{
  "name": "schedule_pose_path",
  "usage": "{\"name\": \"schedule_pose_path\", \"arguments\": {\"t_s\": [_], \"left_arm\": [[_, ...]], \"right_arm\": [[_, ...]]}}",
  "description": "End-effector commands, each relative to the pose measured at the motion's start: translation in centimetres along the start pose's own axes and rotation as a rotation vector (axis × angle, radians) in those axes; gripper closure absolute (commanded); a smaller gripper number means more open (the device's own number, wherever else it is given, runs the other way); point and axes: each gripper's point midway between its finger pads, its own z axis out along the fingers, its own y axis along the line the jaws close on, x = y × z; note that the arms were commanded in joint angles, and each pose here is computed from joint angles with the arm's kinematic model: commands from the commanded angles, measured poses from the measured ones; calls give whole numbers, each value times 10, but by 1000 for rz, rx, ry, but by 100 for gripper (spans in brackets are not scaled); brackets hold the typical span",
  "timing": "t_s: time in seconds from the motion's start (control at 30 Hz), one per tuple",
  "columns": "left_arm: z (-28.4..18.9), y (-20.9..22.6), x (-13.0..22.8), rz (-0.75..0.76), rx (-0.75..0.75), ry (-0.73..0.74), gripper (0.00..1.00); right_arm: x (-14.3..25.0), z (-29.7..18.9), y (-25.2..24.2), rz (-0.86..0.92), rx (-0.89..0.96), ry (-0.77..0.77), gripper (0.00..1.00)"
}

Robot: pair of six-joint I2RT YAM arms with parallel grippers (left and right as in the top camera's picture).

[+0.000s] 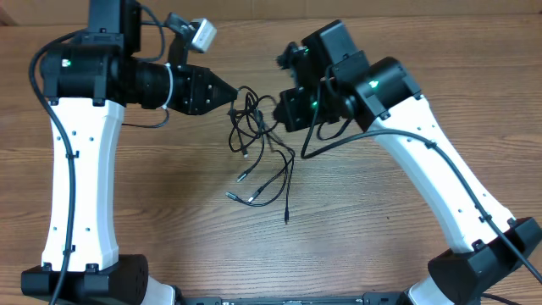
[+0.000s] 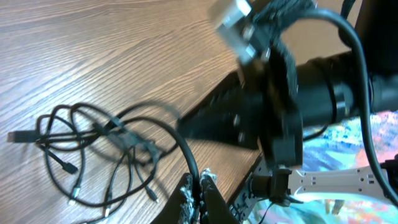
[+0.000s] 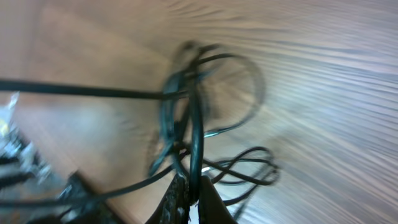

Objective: Untangle cables

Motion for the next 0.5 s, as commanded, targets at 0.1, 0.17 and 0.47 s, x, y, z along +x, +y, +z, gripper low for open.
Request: {"name": "schedule_pose_path", "arguments": {"t_s": [0.1,0.17,0.47], "left_arm": [[-16,-12,-3,17,13,-42,96],[-16,-12,-2,23,14,-40,96],[-17,-11,-2,22,13,-41,96]], "right_arm": [[-14,-18,-61,184,215,-86,96],[-14,-24,-83,253,311,-111,96],[-2,-45,-130,375,500,-112,94]]}}
